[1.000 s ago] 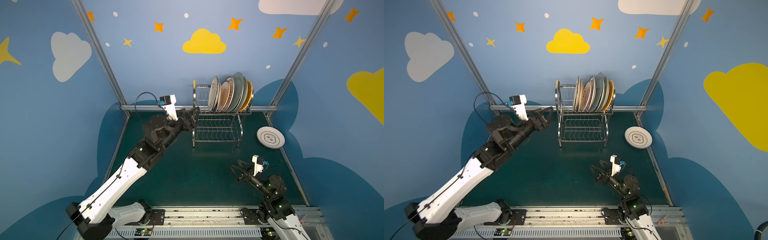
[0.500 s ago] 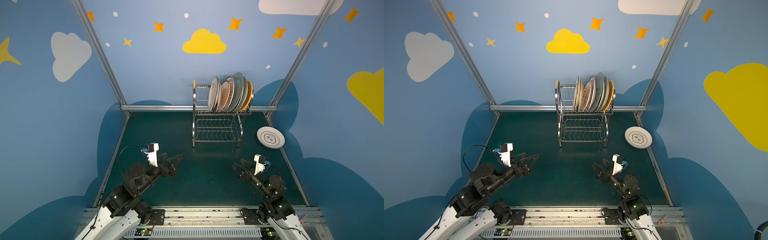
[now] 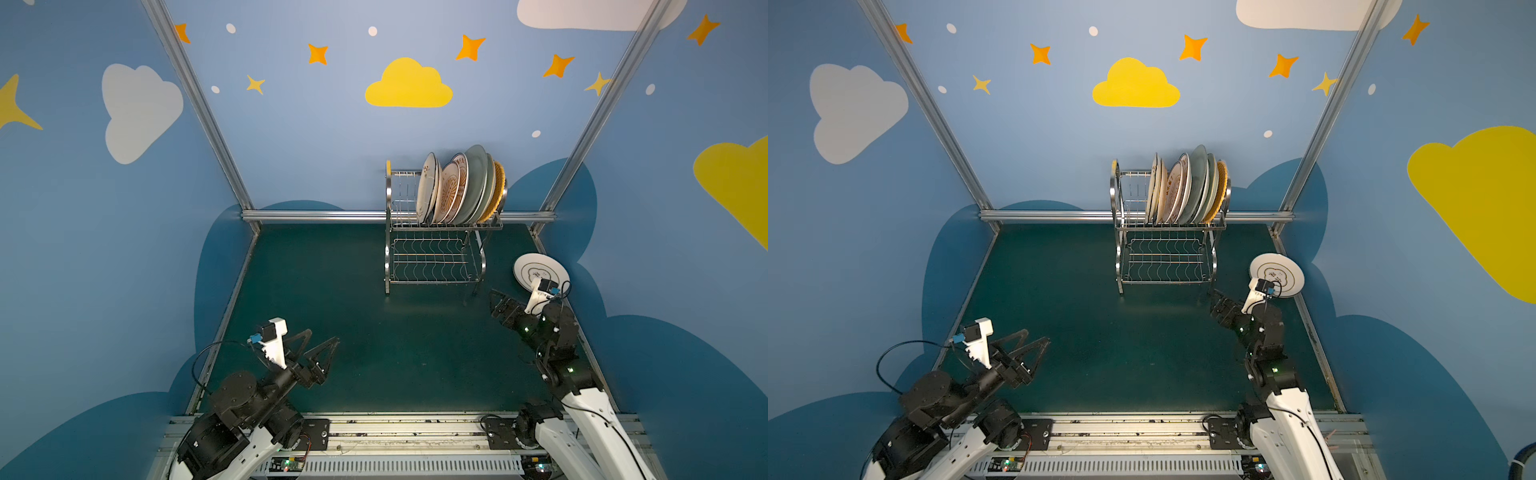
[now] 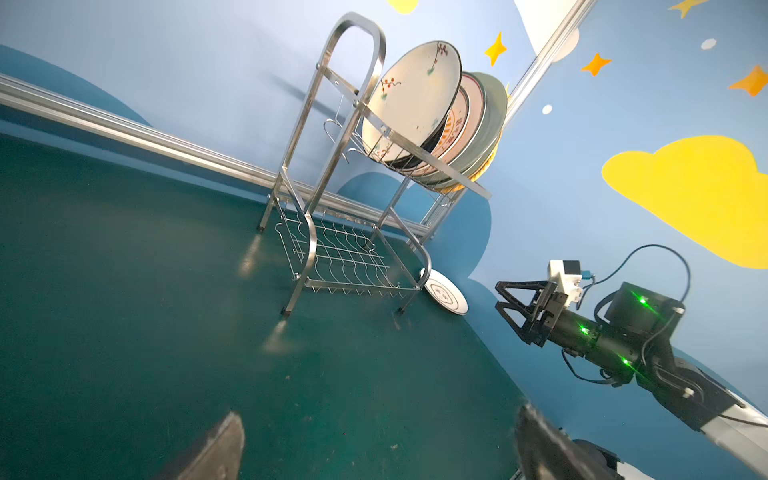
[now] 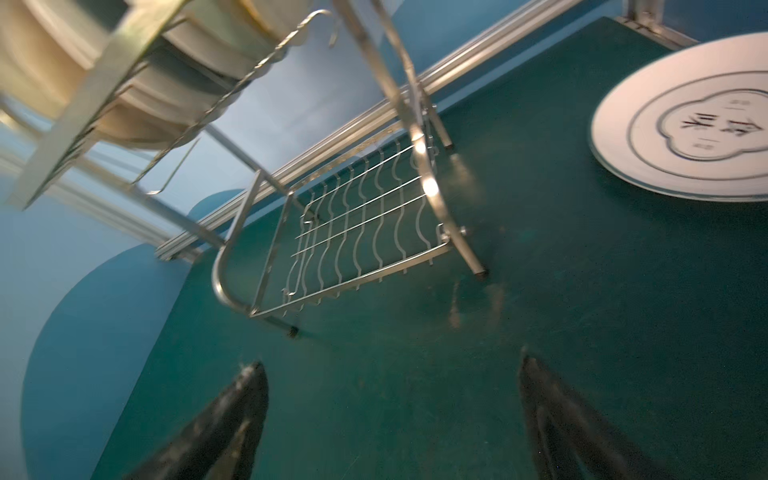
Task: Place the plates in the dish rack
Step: 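Open the left gripper and withdraw it toward the robot while the right gripper reaches out, then reach the right gripper to the emblem-printed white plate and grip its rim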
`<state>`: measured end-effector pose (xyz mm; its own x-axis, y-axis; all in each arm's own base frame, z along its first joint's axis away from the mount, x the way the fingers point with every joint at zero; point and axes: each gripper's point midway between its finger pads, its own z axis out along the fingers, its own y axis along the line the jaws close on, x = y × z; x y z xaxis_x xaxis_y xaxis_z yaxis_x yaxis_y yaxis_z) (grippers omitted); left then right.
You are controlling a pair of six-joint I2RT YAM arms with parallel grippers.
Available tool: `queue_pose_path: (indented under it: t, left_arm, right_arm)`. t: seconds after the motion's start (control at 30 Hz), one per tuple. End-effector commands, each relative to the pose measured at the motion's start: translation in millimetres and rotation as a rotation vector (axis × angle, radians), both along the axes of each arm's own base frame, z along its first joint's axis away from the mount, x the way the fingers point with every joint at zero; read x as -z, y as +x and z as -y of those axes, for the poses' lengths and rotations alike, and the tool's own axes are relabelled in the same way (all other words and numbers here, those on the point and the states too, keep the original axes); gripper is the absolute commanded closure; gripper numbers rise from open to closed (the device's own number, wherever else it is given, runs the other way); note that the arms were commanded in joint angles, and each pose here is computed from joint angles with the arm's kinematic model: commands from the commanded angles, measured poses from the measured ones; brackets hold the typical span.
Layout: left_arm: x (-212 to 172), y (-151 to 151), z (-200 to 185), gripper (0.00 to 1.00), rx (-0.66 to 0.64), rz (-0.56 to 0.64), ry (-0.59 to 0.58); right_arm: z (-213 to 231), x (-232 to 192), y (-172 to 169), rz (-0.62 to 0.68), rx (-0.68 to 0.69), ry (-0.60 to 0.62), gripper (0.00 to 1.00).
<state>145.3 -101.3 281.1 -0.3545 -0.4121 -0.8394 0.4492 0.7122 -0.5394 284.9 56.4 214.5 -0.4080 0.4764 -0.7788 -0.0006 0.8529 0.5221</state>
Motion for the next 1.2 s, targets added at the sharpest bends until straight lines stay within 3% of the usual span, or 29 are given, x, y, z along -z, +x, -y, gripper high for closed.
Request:
queue_pose_path:
  t: [0.0, 0.17, 0.3, 0.57, 0.7, 0.87, 1.17]
  left_arm:
    - [9, 2, -2, 0.0, -0.019, -0.029, 0.017]
    - [9, 2, -3, 0.0, -0.022, -0.026, 0.03]
    - [9, 1, 0, 0.0, -0.003, -0.029, 0.022]
    - [9, 1, 1, 0.0, -0.003, -0.032, 0.021]
    - [9, 2, 0, 0.0, -0.008, -0.03, 0.02]
    - [9, 2, 0, 0.0, -0.007, -0.03, 0.018]
    - [11, 8, 1, 0.0, -0.018, -0.045, 0.027]
  right_arm:
    - [27, -1, 14, -0.046, 0.104, 0.038, 0.08]
    - [82, 1, 37, -0.046, 0.271, 0.159, 0.08]
    - [126, 27, 57, -0.07, 0.379, 0.266, 0.09]
    - [178, 85, 80, -0.184, 0.467, 0.456, 0.12]
    - [192, 121, 86, -0.296, 0.425, 0.633, 0.16]
    - [208, 139, 114, -0.289, 0.35, 0.794, 0.18]
    - [213, 178, 126, -0.346, 0.408, 0.854, 0.3]
